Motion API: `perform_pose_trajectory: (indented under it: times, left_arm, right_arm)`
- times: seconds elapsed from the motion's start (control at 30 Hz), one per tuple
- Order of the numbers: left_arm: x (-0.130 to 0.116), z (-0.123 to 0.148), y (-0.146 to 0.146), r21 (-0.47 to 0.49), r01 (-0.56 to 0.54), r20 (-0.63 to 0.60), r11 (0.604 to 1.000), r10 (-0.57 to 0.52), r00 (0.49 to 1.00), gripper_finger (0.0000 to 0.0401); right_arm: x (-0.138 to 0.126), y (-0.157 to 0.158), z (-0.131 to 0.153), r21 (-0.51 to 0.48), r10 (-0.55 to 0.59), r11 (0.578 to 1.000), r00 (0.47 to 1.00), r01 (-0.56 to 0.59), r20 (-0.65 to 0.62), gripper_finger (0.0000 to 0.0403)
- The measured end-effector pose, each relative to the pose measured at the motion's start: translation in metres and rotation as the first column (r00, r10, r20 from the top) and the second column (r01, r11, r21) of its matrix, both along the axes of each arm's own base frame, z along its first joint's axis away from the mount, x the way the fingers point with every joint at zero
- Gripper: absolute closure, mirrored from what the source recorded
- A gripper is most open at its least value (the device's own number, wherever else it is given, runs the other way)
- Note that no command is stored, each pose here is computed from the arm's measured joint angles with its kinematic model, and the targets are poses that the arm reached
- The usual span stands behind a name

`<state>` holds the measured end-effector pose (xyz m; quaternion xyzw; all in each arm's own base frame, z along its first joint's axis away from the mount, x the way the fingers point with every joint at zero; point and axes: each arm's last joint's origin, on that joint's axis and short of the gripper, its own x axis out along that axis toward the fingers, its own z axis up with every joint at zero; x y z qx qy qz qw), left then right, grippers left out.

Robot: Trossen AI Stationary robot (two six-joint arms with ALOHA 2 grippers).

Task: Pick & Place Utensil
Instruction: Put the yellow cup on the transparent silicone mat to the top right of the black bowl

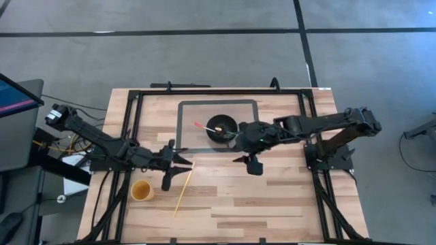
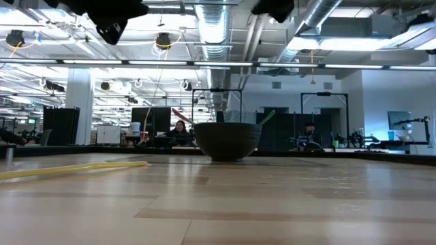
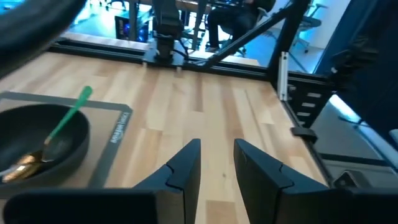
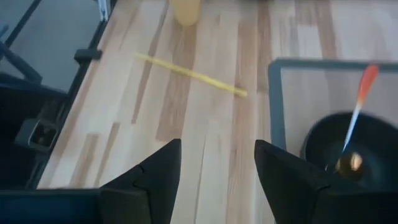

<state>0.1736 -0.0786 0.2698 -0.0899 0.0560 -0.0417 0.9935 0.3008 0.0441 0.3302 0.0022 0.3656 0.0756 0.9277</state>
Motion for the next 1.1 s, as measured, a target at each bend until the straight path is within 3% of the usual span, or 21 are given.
perform_pose_trajectory:
  times: [0.17, 0.4, 0.53, 0.73, 0.93, 1.1]
  left_arm:
    - [-0.001, 0.000, -0.001, -0.024, 0.005, -0.002, 1.000, -0.005, 1.000, 0.0304]
    - [0.001, 0.002, 0.008, -0.118, -0.087, 0.000, 0.989, 0.087, 0.996, 0.0306]
    - [0.003, 0.004, 0.011, -0.110, -0.104, -0.005, 0.989, 0.104, 0.995, 0.0313]
    - [0.004, 0.023, 0.012, -0.051, -0.118, -0.056, 0.992, 0.115, 0.992, 0.0322]
    - [0.011, 0.050, 0.009, 0.071, -0.114, -0.174, 0.991, 0.125, 0.977, 0.0322]
    - [0.015, 0.058, 0.007, 0.152, -0.122, -0.397, 0.981, 0.174, 0.901, 0.0322]
  right_arm:
    - [-0.020, -0.004, -0.013, 0.006, -0.006, 1.000, 1.000, 0.005, 0.029, 0.0206]
    - [-0.046, -0.020, -0.019, -0.001, -0.034, 0.999, 0.961, 0.036, 0.273, 0.0204]
    - [-0.049, -0.029, -0.024, 0.002, -0.067, 0.997, 0.937, 0.071, 0.342, 0.0206]
    - [-0.040, -0.034, -0.019, 0.013, -0.088, 0.996, 0.903, 0.091, 0.421, 0.0205]
    - [-0.028, -0.033, -0.019, 0.022, -0.089, 0.996, 0.871, 0.089, 0.482, 0.0205]
    - [-0.016, -0.033, -0.030, 0.020, -0.088, 0.996, 0.877, 0.089, 0.472, 0.0208]
